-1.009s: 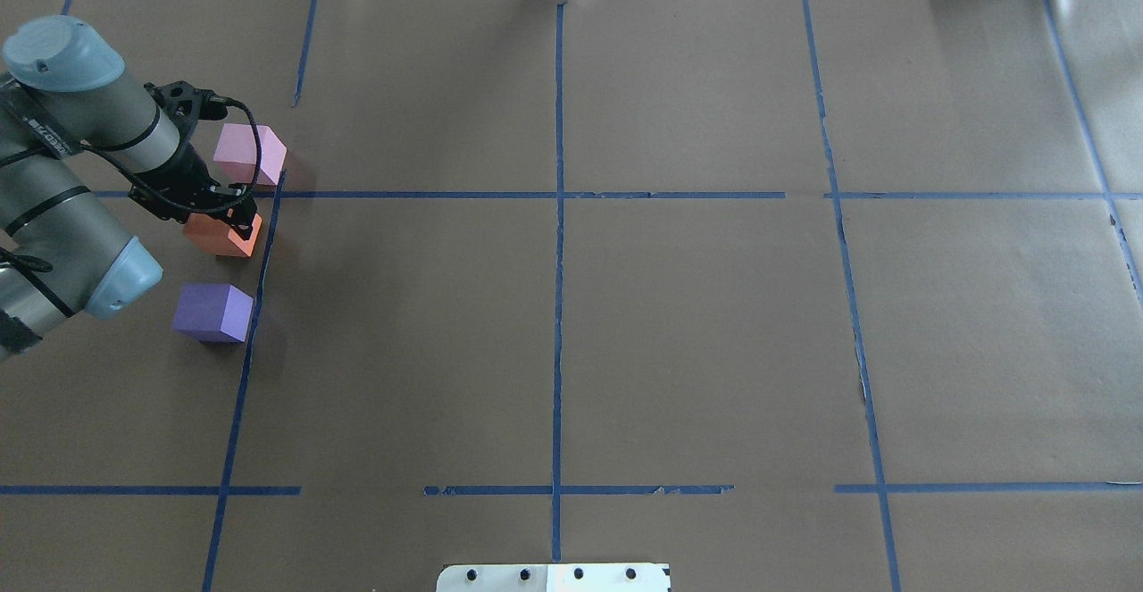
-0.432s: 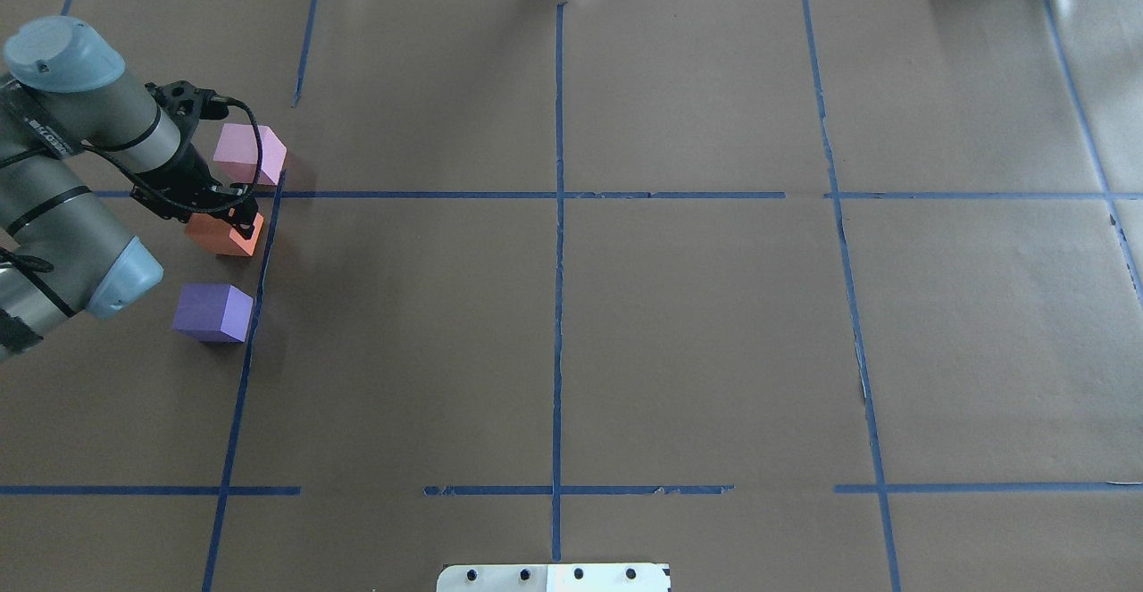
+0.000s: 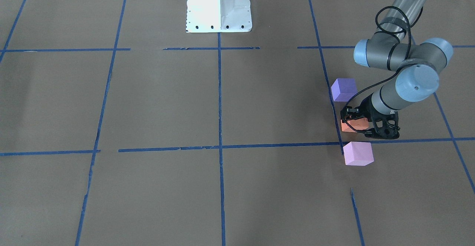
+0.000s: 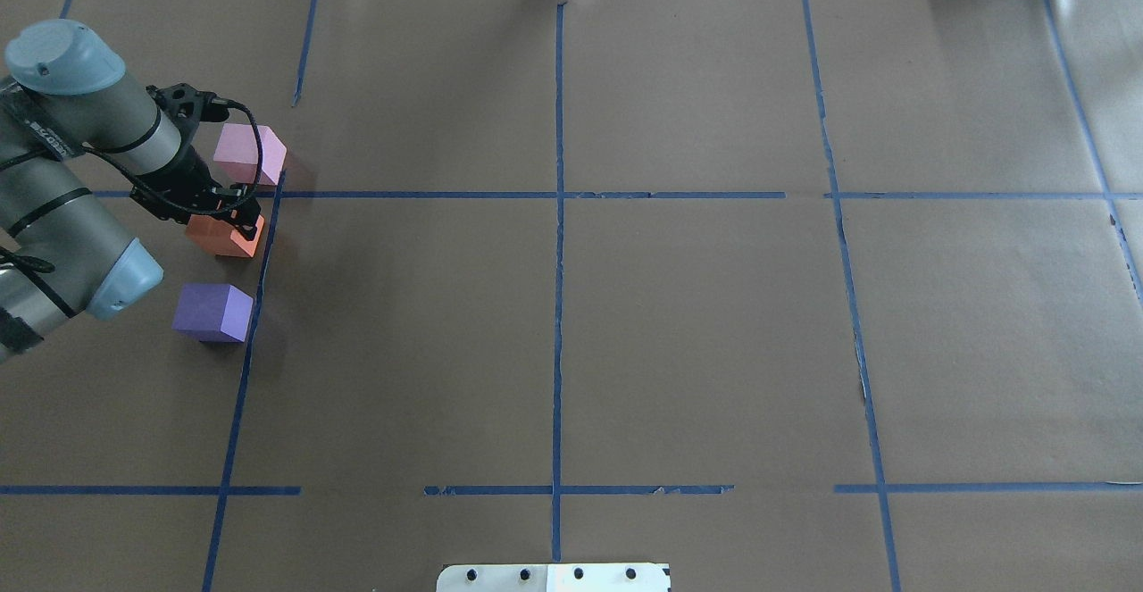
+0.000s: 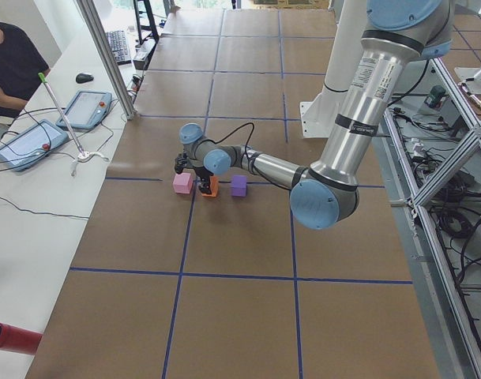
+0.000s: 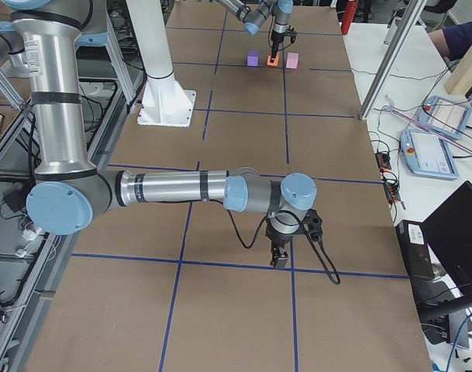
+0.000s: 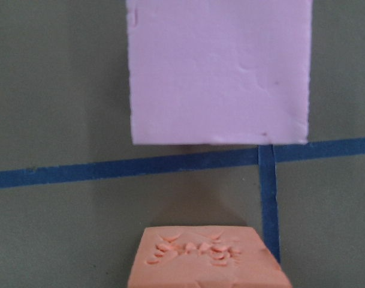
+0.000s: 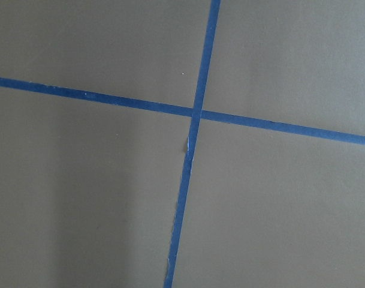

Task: Arrange blocks in a line
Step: 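Lower the orange cube in line between the pink and purple cubes, then open the left gripper and raise it away from the cubes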

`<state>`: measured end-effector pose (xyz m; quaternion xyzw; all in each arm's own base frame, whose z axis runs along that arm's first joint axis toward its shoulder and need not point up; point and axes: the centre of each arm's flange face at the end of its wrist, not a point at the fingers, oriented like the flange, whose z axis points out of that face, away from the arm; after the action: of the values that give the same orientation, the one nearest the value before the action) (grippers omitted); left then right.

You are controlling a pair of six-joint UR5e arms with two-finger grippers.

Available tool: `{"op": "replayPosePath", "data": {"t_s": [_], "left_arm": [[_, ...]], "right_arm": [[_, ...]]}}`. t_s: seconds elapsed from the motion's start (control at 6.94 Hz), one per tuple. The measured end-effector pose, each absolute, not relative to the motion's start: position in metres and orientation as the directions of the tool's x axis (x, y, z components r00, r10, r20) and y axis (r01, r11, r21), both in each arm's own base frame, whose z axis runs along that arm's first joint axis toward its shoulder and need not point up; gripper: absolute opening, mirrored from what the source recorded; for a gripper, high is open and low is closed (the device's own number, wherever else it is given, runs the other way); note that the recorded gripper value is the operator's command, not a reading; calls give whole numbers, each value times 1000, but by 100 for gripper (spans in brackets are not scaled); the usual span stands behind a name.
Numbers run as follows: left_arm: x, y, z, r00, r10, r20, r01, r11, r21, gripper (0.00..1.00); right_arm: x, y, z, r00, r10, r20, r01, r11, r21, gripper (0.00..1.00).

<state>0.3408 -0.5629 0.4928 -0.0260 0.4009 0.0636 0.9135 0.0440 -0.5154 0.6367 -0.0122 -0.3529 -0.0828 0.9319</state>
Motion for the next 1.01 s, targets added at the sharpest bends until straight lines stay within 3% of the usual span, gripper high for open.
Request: {"op": "replayPosePath", "data": {"t_s": [1.01], "left_arm": [[315,-565,460,656,67,-752,-77,997,21,100]], "right_arm": [[44,-515,637,737,-146,660,163,986,36,100]]}}
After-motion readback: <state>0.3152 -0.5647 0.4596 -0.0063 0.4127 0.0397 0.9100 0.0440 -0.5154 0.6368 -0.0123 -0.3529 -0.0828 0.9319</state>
